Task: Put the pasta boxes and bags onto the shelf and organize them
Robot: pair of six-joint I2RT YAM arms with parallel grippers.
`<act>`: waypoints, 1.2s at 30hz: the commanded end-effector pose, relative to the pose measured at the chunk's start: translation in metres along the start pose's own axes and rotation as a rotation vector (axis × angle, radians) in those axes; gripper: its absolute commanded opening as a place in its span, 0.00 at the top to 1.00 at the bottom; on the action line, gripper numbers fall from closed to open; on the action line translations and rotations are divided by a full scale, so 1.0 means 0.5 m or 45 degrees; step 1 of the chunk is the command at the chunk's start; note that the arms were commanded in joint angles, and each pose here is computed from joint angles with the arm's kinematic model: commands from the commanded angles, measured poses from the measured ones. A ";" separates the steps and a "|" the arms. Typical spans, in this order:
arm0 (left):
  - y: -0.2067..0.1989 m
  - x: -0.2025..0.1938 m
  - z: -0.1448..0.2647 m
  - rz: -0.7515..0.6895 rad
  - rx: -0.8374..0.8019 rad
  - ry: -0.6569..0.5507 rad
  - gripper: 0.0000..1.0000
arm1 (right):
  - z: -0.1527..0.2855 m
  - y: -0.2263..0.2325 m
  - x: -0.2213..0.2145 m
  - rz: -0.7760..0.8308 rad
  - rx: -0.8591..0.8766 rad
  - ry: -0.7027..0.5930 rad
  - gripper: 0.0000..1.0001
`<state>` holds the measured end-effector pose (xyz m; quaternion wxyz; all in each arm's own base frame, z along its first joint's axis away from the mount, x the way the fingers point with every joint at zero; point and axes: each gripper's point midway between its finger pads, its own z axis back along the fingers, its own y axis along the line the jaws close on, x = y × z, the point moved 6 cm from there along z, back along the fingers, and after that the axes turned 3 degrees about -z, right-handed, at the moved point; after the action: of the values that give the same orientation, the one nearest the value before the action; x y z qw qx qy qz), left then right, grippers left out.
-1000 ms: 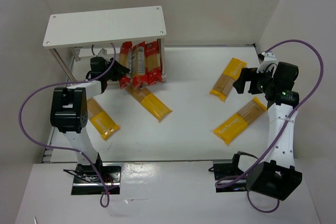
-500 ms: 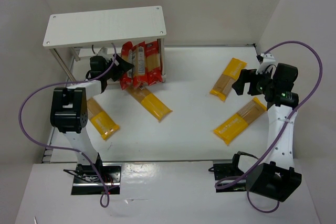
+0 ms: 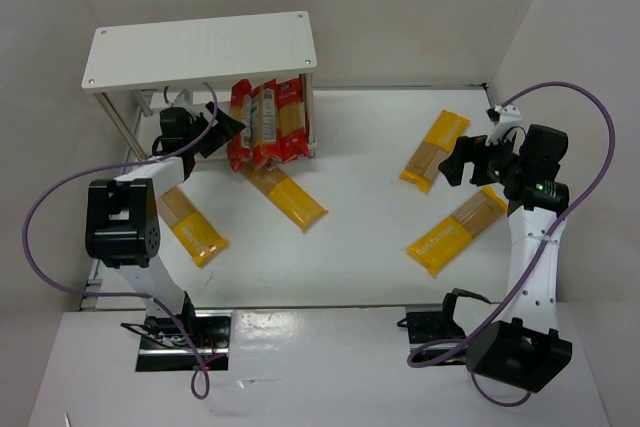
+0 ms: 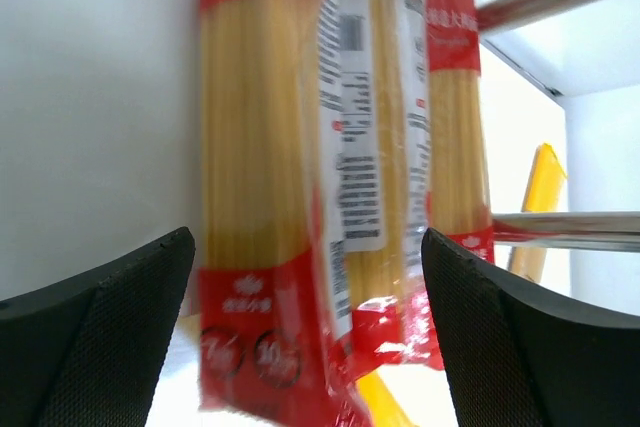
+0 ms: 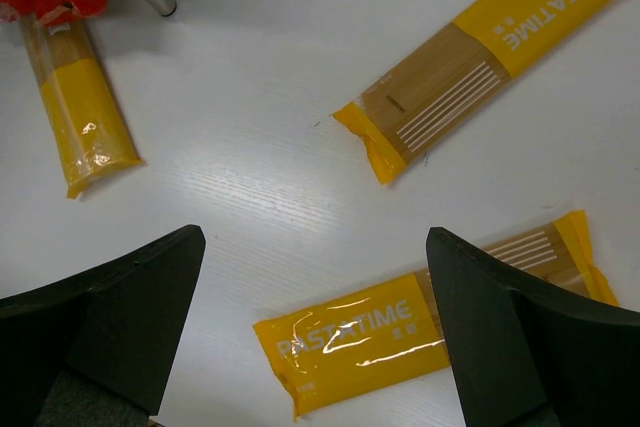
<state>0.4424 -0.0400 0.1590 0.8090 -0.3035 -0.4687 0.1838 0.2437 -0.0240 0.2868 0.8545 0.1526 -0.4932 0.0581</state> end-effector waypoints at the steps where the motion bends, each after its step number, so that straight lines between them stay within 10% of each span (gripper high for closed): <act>1: -0.003 0.049 0.045 -0.113 0.019 -0.111 0.00 | 0.020 0.017 0.007 0.042 0.030 -0.047 0.00; 16: 0.016 0.036 0.291 -0.622 0.287 -0.041 0.00 | 0.031 0.047 0.012 0.091 0.051 -0.048 0.00; 36: -0.134 0.001 0.651 -0.948 0.328 -0.417 0.00 | 0.111 0.067 -0.022 0.115 -0.190 -0.201 0.00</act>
<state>0.1699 0.0084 0.3291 0.7584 -0.0065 -0.6516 -0.0141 0.1886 -0.0081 0.3019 0.8323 0.0906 -0.5444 0.0516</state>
